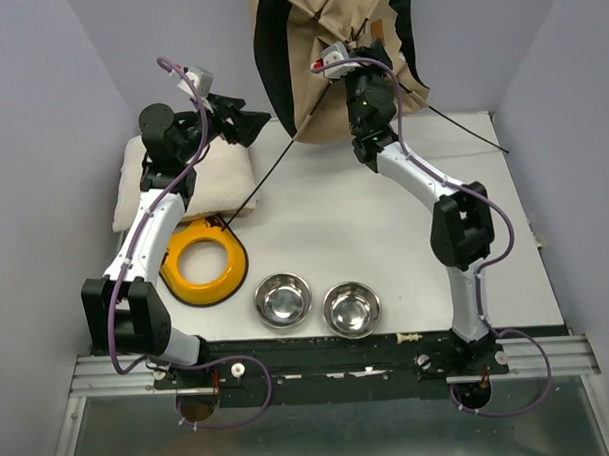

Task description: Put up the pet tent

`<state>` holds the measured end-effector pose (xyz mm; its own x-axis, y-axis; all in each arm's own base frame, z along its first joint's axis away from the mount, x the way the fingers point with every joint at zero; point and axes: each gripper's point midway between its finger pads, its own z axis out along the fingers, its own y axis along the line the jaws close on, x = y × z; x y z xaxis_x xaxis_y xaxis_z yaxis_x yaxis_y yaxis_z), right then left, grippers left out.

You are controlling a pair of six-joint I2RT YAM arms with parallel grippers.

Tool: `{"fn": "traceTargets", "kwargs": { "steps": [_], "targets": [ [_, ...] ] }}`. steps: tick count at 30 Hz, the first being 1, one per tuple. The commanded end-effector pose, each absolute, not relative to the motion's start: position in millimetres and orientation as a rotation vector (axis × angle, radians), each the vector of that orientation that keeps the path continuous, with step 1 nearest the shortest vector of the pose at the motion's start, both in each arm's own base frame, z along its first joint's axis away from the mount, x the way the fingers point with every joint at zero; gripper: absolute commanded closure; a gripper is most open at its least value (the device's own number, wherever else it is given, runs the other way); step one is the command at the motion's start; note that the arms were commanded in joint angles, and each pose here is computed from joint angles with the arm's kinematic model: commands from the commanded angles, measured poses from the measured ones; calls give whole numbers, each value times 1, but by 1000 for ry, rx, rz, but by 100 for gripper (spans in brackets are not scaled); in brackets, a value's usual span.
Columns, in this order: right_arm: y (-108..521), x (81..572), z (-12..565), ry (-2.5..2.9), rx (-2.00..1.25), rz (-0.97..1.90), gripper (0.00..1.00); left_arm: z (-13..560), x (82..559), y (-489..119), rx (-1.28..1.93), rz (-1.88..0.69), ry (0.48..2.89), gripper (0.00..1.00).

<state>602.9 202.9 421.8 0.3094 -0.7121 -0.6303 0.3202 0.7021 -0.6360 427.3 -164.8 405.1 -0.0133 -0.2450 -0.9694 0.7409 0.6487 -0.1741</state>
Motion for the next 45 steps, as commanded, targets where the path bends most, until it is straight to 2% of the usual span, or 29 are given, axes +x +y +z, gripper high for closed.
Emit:
{"fn": "traceTargets", "kwargs": {
  "steps": [1,5,7,10,13,17,20,30,37,40,41,42,44,45],
  "targets": [
    [218,545,455,965,-548,-479,22,398,431,-171,527,-804,1366,9],
    [215,502,428,1026,-779,-263,12,396,437,-182,622,-758,1348,9],
    [192,488,413,1143,-871,-107,11,397,440,-190,703,-725,1326,9],
    [149,466,386,1327,-962,117,12,392,441,-207,892,-664,1269,8],
    [94,463,355,1462,-1008,150,13,387,441,-222,1025,-613,1227,7],
    [15,489,317,1621,-1043,109,19,378,438,-238,1104,-612,1215,8],
    [-10,506,290,1694,-1117,139,21,372,432,-245,1132,-633,1215,8],
    [-30,565,207,1713,-1278,98,25,358,432,-250,1154,-617,1265,8],
    [-32,621,189,1655,-1227,-43,32,354,437,-249,1145,-619,1302,9],
    [-20,628,186,1633,-1226,-23,42,354,438,-248,1125,-623,1323,11],
    [-15,628,186,1628,-1230,-10,48,355,439,-247,1112,-621,1332,12],
    [-11,625,186,1618,-1239,11,58,356,439,-246,1099,-622,1340,13],
    [-2,617,187,1611,-1245,54,99,360,444,-240,1041,-622,1367,17],
    [3,611,191,1605,-1243,75,99,361,447,-236,1003,-626,1385,19]
  ]
}}
